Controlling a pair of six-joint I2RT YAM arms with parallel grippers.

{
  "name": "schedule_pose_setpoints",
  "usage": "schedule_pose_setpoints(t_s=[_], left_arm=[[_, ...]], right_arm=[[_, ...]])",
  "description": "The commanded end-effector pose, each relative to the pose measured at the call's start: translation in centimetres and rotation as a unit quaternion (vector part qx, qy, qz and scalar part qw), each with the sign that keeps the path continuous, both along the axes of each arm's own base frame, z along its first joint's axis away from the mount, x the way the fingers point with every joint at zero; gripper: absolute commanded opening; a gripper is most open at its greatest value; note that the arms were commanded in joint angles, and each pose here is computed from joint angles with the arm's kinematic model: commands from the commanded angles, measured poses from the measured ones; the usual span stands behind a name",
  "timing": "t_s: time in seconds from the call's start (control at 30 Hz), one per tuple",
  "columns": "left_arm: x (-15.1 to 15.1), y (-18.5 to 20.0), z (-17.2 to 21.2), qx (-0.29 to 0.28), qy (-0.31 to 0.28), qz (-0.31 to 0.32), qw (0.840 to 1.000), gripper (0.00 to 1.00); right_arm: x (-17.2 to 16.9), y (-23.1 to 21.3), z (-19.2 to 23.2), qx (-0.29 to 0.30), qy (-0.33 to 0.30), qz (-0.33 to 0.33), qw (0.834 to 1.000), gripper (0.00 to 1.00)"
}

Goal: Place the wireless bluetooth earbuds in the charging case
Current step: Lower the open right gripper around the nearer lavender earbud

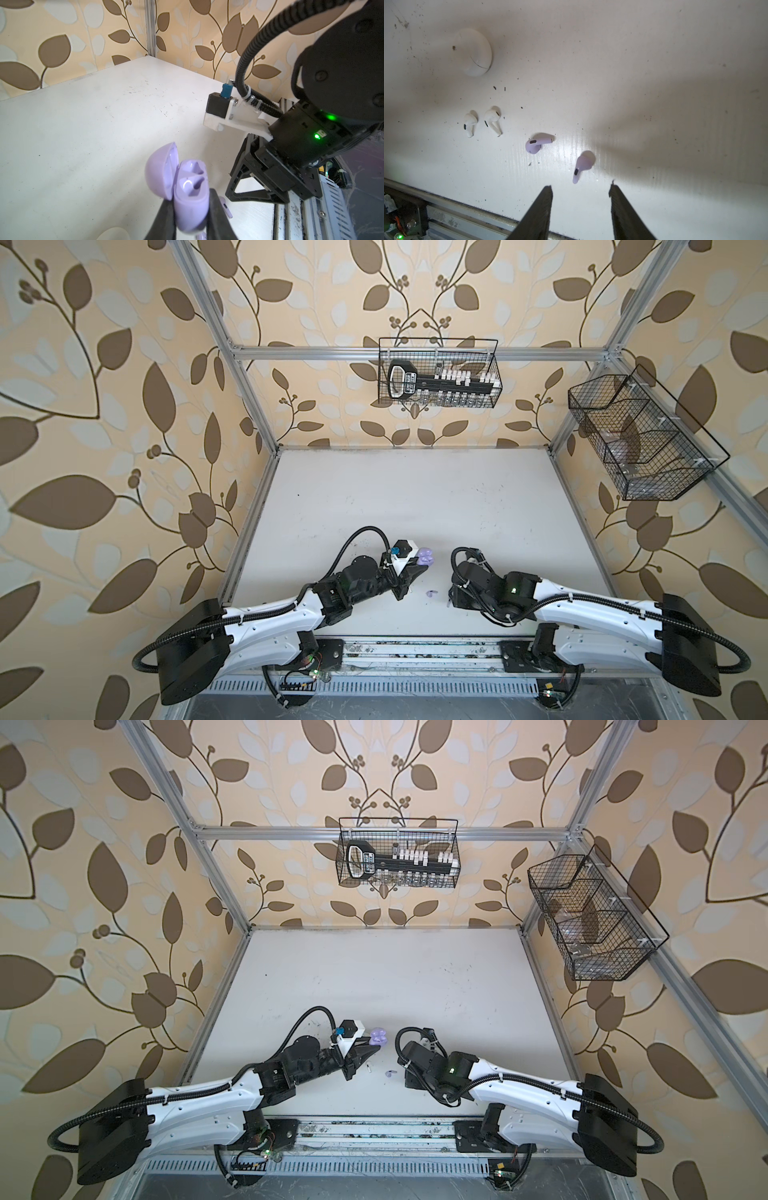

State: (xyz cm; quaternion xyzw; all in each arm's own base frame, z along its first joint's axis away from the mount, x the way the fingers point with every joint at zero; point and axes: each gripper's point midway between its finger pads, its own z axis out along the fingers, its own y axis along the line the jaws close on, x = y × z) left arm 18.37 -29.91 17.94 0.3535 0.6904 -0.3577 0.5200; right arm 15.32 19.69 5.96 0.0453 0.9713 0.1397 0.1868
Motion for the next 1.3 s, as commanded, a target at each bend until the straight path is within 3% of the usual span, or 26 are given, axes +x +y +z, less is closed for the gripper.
schedule_pose_setpoints(t_s=[0.0,0.63,0.97,1.27], left_arm=[[-0.2,0.0,1.5,-0.025,-0.015,-0.005,1.0,0.01],[0.0,0.4,1.6,-0.022,-0.019,0.005,1.0,0.02],[0.3,0.7,1.7,-0.023,-0.02,0.019,0.999,0.02],[0.3,0.7,1.9,-0.027,-0.017,0.018,0.999,0.02]], right_arm=[[-0.1,-0.2,-0.1,-0.014,0.005,-0.009,1.0,0.49],[-0.3,1.0,-1.8,-0.019,0.027,-0.006,0.999,0.56],[0.4,2.4,-2.4,-0.014,0.031,-0.001,0.999,0.41],[0.6,2.0,-3.2,-0.028,0.043,-0.011,0.999,0.33]])
